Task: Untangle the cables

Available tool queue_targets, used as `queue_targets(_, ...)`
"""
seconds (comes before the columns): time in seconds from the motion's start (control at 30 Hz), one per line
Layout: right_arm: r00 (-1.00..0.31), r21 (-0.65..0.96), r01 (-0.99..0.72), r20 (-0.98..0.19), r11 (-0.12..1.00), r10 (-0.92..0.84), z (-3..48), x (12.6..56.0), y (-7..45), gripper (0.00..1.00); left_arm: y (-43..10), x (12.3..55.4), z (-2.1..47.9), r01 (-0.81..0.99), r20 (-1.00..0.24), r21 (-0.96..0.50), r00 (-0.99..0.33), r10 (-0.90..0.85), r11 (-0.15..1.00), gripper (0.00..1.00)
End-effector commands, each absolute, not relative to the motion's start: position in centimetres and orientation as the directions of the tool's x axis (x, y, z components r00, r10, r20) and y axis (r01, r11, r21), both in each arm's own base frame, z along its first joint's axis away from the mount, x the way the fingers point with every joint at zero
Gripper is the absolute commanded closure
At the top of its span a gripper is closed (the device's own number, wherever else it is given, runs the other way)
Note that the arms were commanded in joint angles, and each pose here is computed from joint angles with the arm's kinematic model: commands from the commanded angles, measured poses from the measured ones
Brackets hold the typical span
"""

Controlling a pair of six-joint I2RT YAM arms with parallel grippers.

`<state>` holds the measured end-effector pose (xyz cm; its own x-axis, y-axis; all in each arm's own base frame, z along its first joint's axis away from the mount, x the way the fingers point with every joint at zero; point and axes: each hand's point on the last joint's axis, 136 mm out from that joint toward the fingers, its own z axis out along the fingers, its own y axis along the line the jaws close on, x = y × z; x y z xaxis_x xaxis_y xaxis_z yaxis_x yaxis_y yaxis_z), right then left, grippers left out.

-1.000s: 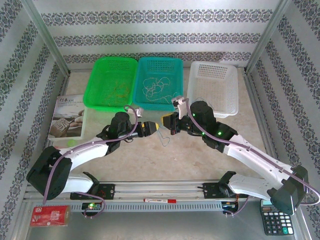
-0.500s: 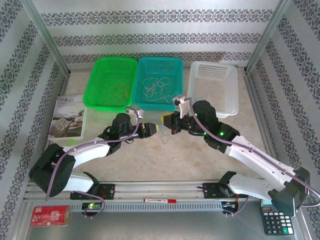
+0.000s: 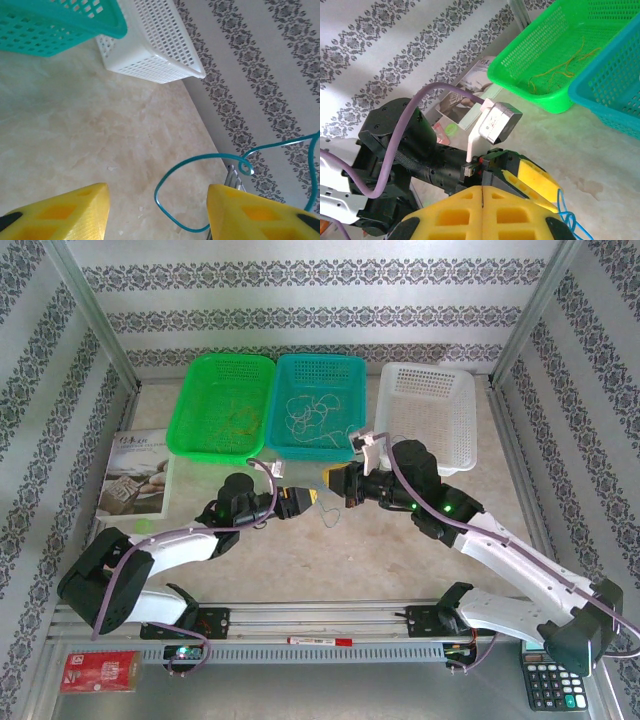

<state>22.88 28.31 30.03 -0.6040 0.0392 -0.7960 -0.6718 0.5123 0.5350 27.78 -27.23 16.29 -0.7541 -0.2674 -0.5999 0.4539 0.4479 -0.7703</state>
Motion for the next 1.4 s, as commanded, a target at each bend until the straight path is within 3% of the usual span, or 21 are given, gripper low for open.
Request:
queue_targets(0.0, -0.586, 0.559, -0.698, -0.805, 0.447, 0.092, 33.0, 22.6, 28.3, 1.0, -27.9, 26.9, 20.0, 0.58, -0.68, -0.728, -0.679, -0.277, 0.366, 0.47)
queue_targets(0.4, -0.605, 0.592, -0.695, -0.789, 0.408, 0.113, 33.3, 22.8, 29.0, 1.0, -29.1, 26.8, 21.5, 0.619, -0.682, -0.731, -0.682, -0.265, 0.287, 0.44)
queue_targets(0.63, -0.599, 0.585, -0.69, -0.792, 0.426, 0.118, 32.9, 23.1, 28.7, 1.0, -29.4, 26.9, 21.6, 0.616, -0.664, -0.747, -0.694, -0.277, 0.25, 0.71)
queue_targets(0.83, -0.587, 0.582, -0.665, -0.795, 0.468, 0.154, 32.8, 24.1, 27.1, 1.0, -28.2, 27.8, 19.7, 0.542, -0.641, -0.764, -0.7, -0.316, 0.35, 1.0)
queue_targets(1.07, -0.524, 0.58, -0.591, -0.804, 0.561, 0.28, 34.3, 25.9, 21.9, 1.0, -23.6, 28.9, 16.9, 0.364, -0.628, -0.753, -0.648, -0.432, 0.549, 1.0)
queue_targets(1.37, -0.404, 0.61, -0.462, -0.791, 0.643, 0.46, 36.4, 27.6, 15.0, 1.0, -19.1, 28.3, 17.3, 0.261, -0.66, -0.721, -0.542, -0.52, 0.643, 1.0)
